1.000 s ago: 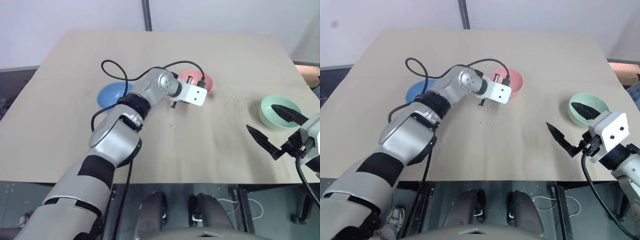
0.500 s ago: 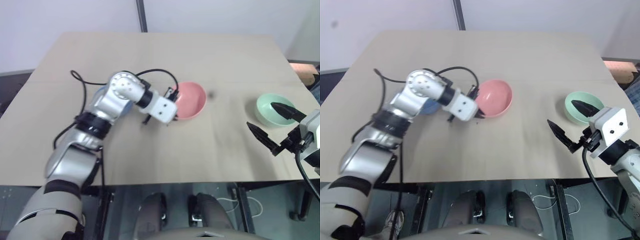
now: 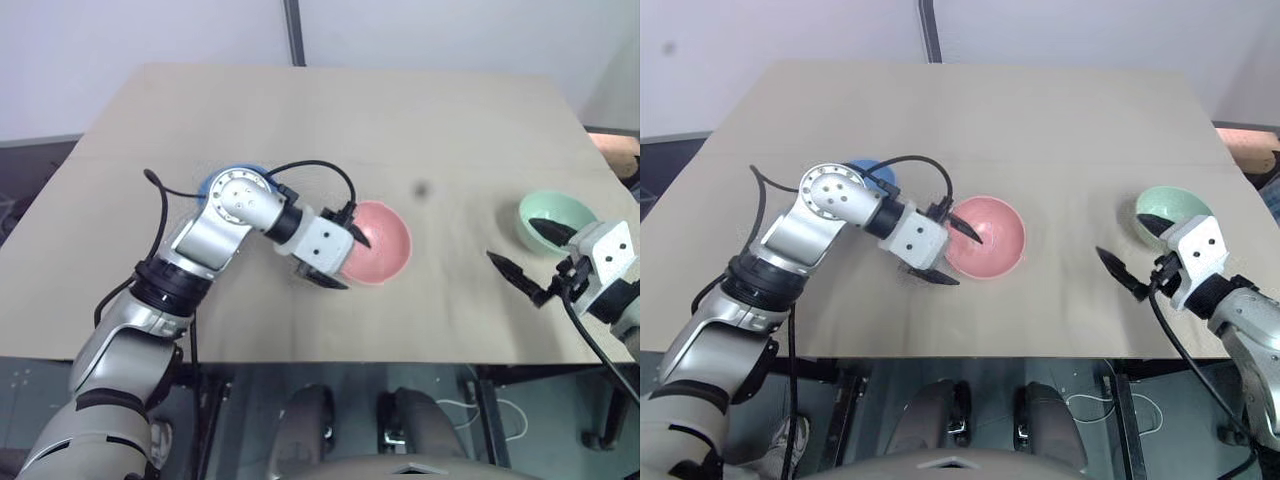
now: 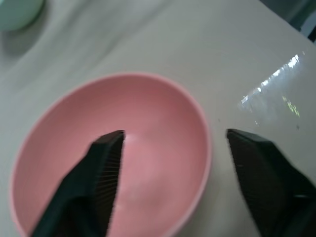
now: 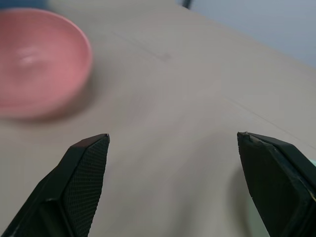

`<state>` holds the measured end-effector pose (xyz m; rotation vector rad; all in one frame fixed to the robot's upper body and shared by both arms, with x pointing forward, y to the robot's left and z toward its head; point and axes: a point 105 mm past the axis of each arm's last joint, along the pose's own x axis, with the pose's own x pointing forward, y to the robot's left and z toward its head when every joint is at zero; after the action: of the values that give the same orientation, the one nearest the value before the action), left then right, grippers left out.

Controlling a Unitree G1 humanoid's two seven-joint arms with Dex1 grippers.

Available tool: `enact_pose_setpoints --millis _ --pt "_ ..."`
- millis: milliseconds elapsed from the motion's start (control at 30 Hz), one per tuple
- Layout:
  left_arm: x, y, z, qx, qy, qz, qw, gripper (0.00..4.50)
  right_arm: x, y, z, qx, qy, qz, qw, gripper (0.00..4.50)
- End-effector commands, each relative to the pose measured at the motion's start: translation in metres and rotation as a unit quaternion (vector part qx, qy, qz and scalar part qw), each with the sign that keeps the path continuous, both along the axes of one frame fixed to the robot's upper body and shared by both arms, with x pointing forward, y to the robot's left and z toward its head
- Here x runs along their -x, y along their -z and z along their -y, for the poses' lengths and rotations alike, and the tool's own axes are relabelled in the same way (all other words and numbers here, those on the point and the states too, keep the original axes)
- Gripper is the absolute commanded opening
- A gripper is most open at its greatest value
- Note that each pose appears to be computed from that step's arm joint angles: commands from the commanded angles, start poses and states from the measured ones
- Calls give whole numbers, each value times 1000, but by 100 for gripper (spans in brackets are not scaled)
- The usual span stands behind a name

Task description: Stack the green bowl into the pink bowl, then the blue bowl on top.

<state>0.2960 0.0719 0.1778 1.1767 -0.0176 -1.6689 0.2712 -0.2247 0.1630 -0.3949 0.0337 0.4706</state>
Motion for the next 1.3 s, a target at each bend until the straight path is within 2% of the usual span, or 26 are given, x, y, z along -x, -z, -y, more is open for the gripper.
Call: enact_pose_setpoints --millis 33,133,233,333,367,433,500,633,667,700,867,967,1033,1067,1200,1300 --pt "5 -34 -15 63 -60 -29 996 429 -15 -1 18 35 53 9 998 450" --pt "9 -47 -27 129 -108 -60 984 429 -25 5 25 49 60 -9 997 450" --pt "14 -64 -34 258 -130 -108 951 429 -36 15 36 63 80 -40 994 450" --pt "5 -56 -49 299 -189 -136 925 429 -52 29 39 77 76 -73 992 450" --pt "6 -53 -51 308 -194 -167 916 429 -57 32 40 81 75 -80 991 450" --pt "13 -52 -53 332 -174 -181 909 434 -67 37 44 89 80 -96 988 396" --pt "13 -56 -52 357 -174 -172 901 434 -72 40 48 97 78 -107 986 319" --pt "18 -48 -58 362 -178 -178 897 434 -81 40 54 115 83 -110 984 114" --pt "19 -47 -60 366 -182 -176 896 434 -82 39 55 118 83 -109 983 51" --pt "19 -46 -61 370 -185 -176 893 434 -83 38 56 120 83 -109 983 9" --pt "18 -42 -68 388 -210 -178 879 434 -81 20 45 149 52 -71 985 1" --pt "9 -38 -81 408 -252 -171 861 434 -58 -18 -30 106 -117 -3 988 1" --pt "-1 -33 -95 424 -292 -152 844 434 -38 -38 -76 92 -209 38 973 1" --pt "-8 -31 -104 436 -315 -145 831 434 -31 -44 -95 111 -241 68 962 1" --pt "-27 -22 -132 456 -378 -118 797 434 -10 -43 -144 147 -354 96 919 1" --pt "-36 -23 -144 464 -401 -105 783 434 -6 -46 -170 140 -398 104 901 1"
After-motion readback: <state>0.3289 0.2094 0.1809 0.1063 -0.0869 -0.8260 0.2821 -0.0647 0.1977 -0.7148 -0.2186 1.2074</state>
